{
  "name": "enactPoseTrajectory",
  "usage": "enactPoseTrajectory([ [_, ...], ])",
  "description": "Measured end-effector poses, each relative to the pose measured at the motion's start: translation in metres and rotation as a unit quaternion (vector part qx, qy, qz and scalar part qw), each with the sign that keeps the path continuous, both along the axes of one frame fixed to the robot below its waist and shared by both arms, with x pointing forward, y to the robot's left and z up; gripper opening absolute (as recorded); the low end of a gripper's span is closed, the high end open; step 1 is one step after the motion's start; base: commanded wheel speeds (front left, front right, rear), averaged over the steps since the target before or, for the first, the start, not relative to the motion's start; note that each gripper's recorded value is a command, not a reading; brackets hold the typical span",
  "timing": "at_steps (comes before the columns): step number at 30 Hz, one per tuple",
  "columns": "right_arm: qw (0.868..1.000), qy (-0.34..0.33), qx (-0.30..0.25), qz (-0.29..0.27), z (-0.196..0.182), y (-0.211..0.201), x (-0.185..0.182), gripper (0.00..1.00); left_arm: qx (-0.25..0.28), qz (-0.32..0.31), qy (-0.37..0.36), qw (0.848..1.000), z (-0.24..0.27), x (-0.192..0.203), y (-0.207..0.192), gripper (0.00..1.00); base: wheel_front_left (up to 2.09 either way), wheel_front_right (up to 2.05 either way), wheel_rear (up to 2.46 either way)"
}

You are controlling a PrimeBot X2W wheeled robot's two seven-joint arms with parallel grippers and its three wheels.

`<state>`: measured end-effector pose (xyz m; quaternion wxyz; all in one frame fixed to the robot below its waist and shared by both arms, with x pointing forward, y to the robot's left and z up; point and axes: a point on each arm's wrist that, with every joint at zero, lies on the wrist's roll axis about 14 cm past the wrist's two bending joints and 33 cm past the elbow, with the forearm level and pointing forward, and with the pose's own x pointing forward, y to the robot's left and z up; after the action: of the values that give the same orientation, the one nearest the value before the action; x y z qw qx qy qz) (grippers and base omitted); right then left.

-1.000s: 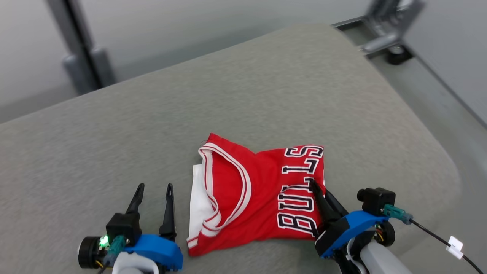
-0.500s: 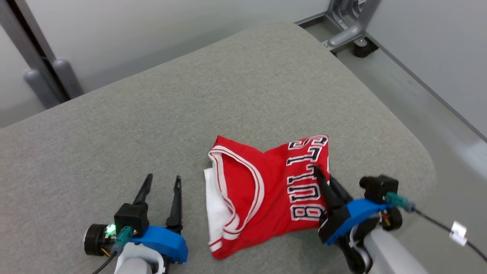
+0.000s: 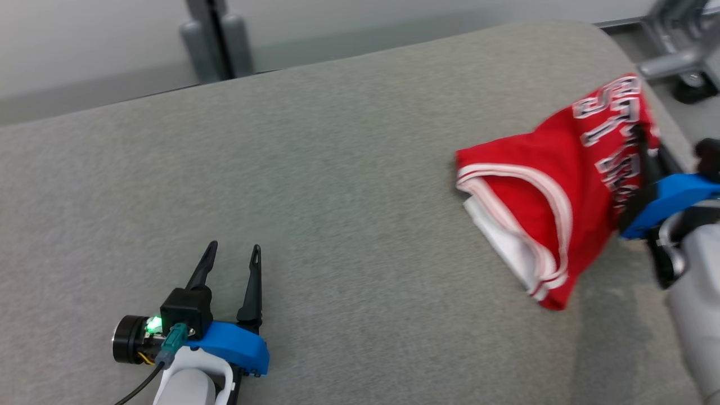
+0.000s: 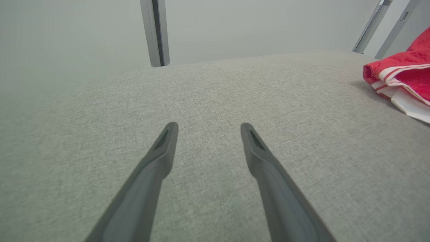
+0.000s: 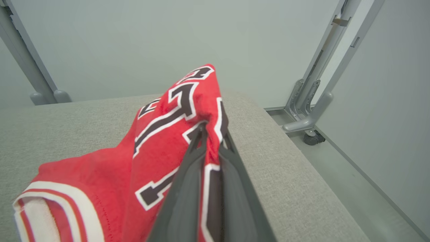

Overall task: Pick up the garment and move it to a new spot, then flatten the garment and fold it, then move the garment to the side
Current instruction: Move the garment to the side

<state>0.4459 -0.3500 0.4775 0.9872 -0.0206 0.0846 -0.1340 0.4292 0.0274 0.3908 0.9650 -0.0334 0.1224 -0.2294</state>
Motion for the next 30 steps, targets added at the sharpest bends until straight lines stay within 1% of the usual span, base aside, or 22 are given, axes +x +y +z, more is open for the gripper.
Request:
enactPoseTrajectory([
  [3,0.999,0.020,-0.024,-0.026,-0.005,-0.028,0.005,0.00,0.006,0.031,0.004,0.999,-0.003,0.001,0.023,1.00,0.00,0.00,0.00],
  [7,0.996,0.045,-0.049,-0.062,-0.012,-0.061,0.003,0.00,0.012,0.061,0.009,0.998,-0.007,-0.001,0.046,1.00,0.00,0.00,0.00],
  [12,0.992,0.059,-0.063,-0.095,-0.017,-0.082,-0.002,0.00,0.017,0.081,0.015,0.996,-0.011,-0.004,0.061,1.00,0.00,0.00,0.00],
  [18,0.988,0.061,-0.083,-0.118,-0.011,-0.096,-0.008,0.00,0.018,0.086,0.014,0.996,-0.010,-0.005,0.066,1.00,0.00,0.00,0.00],
  [19,0.987,0.067,-0.092,-0.117,-0.011,-0.098,-0.009,0.87,0.019,0.087,0.014,0.996,-0.010,-0.005,0.066,1.00,0.00,0.00,0.00],
  [20,0.986,0.065,-0.093,-0.122,-0.010,-0.099,-0.009,1.00,0.019,0.088,0.015,0.996,-0.010,-0.005,0.067,1.00,0.00,0.00,0.00],
  [22,0.985,0.056,-0.108,-0.121,-0.001,-0.101,-0.004,1.00,0.020,0.089,0.015,0.996,-0.010,-0.005,0.068,1.00,0.00,0.00,0.00],
  [24,0.986,0.027,-0.114,-0.119,0.015,-0.096,0.008,1.00,0.020,0.091,0.016,0.996,-0.011,-0.005,0.069,1.00,0.00,0.00,0.00],
  [25,0.988,-0.004,-0.117,-0.098,0.029,-0.078,0.024,1.00,0.021,0.096,0.014,0.995,-0.009,-0.004,0.072,1.00,0.00,0.00,0.00],
  [27,0.991,-0.040,-0.107,-0.069,0.042,-0.053,0.041,1.00,0.019,0.103,0.010,0.994,-0.006,-0.003,0.075,1.00,0.00,0.00,0.00],
  [30,0.991,-0.097,-0.084,-0.024,0.063,-0.008,0.057,1.00,0.012,0.118,0.002,0.993,0.003,-0.003,0.081,1.00,0.00,0.00,0.00],
])
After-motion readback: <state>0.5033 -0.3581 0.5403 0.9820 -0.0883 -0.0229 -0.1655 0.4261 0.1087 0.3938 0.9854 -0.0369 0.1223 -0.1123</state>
